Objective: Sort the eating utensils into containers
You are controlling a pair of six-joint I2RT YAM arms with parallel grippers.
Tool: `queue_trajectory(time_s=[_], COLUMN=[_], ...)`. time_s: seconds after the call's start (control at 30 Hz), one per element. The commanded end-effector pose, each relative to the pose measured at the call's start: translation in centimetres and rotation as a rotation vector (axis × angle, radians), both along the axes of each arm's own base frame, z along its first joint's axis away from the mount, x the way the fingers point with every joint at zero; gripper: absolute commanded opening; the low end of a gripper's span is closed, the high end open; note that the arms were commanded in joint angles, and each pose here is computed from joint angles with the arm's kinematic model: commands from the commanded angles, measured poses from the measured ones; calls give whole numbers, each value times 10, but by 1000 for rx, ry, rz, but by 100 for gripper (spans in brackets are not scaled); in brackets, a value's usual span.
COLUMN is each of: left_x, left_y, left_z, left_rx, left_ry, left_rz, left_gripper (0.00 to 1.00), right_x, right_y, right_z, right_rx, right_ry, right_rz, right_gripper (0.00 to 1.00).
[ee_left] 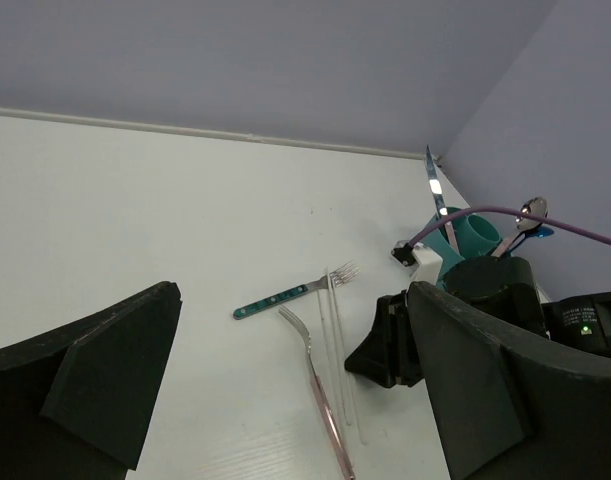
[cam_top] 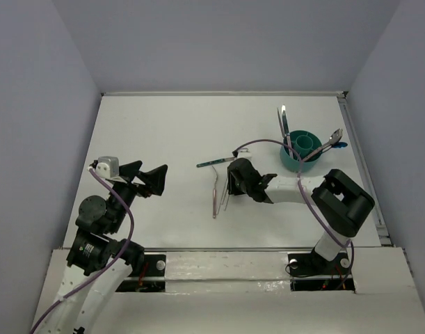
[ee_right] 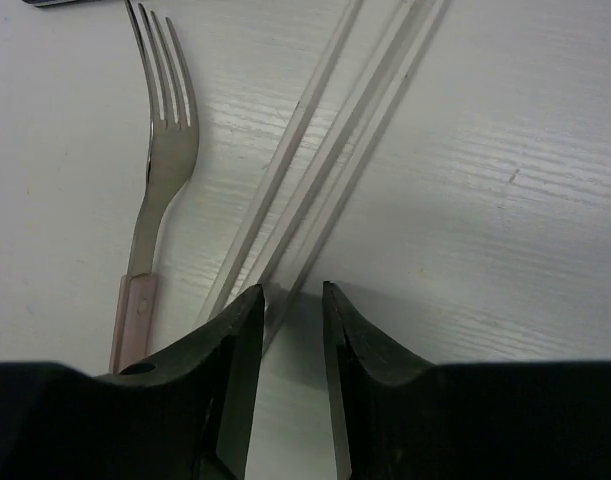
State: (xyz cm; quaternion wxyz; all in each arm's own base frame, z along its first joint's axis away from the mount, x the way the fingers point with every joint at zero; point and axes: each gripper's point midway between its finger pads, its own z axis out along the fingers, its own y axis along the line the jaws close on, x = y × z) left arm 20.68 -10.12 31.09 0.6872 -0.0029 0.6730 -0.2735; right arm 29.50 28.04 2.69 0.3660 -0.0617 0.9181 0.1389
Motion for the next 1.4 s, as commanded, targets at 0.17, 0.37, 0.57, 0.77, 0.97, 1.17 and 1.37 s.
queue_trajectory(time_s=[0.17,0.37,0.57,0.77,0.97,1.17,1.37], left_x=[-6,-6,-6,-7,-7,-8,-8], left_y=[1,1,0,1,1,1,1], left_z=[23,23,23,24,25,26,25], left_rx=[-23,-23,-25,-26,-27,-29,-29], left_ry=[-68,-68,-69,-70,-73,-77,-77], left_rz=[-9,-8,-11,-9,-11,-11,-14], left_gripper=[99,99,99,99,99,99,99], right_x=[-2,-3,-2,13,32,34,26], right_y=[-27,-46,-57,-55,-55,-53,-64], right_z=[8,14,9,1,-5,-8,-2], right_rx=[-102,-207,-300,-324,-298,-313,-346], right_ry=[-23,-30,1,51,90,128,138], right_rz=[-74,-83,-55,-18,-3,13,10], right_gripper=[28,25,26,31,31,15,0])
